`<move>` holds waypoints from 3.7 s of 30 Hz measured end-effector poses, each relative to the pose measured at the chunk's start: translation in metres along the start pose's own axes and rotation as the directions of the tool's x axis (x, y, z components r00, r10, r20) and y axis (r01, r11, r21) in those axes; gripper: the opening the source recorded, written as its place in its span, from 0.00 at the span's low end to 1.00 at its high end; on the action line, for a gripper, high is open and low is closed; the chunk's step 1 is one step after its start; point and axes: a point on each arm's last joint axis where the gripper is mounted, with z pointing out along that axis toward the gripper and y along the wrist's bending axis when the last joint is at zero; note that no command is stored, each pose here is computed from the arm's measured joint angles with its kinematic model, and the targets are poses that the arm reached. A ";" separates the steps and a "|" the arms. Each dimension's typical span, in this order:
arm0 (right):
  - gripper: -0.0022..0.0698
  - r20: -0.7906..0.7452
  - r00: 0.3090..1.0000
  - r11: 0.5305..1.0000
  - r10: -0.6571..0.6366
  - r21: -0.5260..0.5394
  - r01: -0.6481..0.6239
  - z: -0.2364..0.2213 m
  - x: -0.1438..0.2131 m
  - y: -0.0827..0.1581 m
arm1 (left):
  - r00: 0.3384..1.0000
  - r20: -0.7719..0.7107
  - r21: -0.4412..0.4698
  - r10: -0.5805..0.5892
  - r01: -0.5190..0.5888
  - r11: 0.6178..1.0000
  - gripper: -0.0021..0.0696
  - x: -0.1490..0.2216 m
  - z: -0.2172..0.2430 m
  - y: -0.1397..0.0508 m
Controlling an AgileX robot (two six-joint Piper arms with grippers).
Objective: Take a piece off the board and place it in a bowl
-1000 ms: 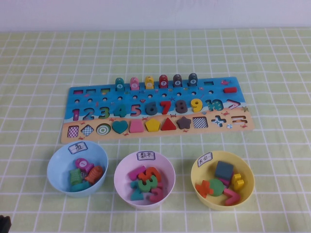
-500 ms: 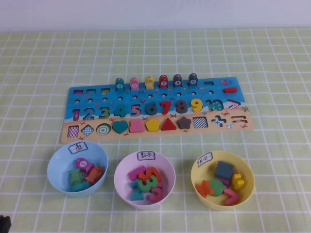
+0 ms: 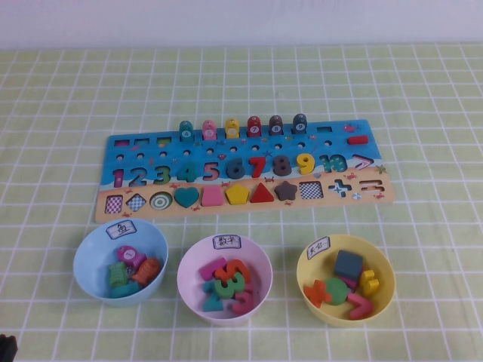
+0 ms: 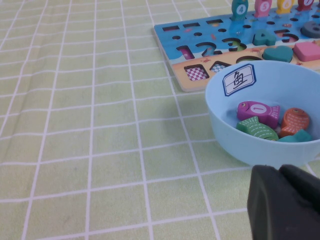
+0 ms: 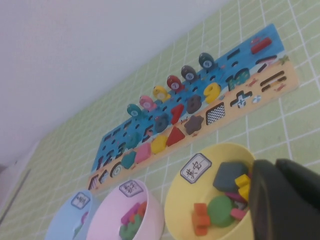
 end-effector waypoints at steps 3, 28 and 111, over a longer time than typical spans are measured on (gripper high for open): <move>0.01 -0.052 0.998 0.999 -0.037 0.006 0.037 0.001 -0.011 0.014 | 1.000 0.000 0.000 0.000 0.000 1.000 0.02 0.000 0.000 0.000; 0.01 -0.820 0.508 0.786 -0.264 0.123 0.606 0.133 -0.150 0.067 | 1.000 0.000 0.000 0.000 0.000 1.000 0.02 0.000 0.000 0.000; 0.57 -0.901 0.240 0.650 -0.361 -0.059 0.758 0.459 -0.036 0.059 | 1.000 0.000 0.001 -0.001 0.001 1.000 0.02 0.000 0.000 0.000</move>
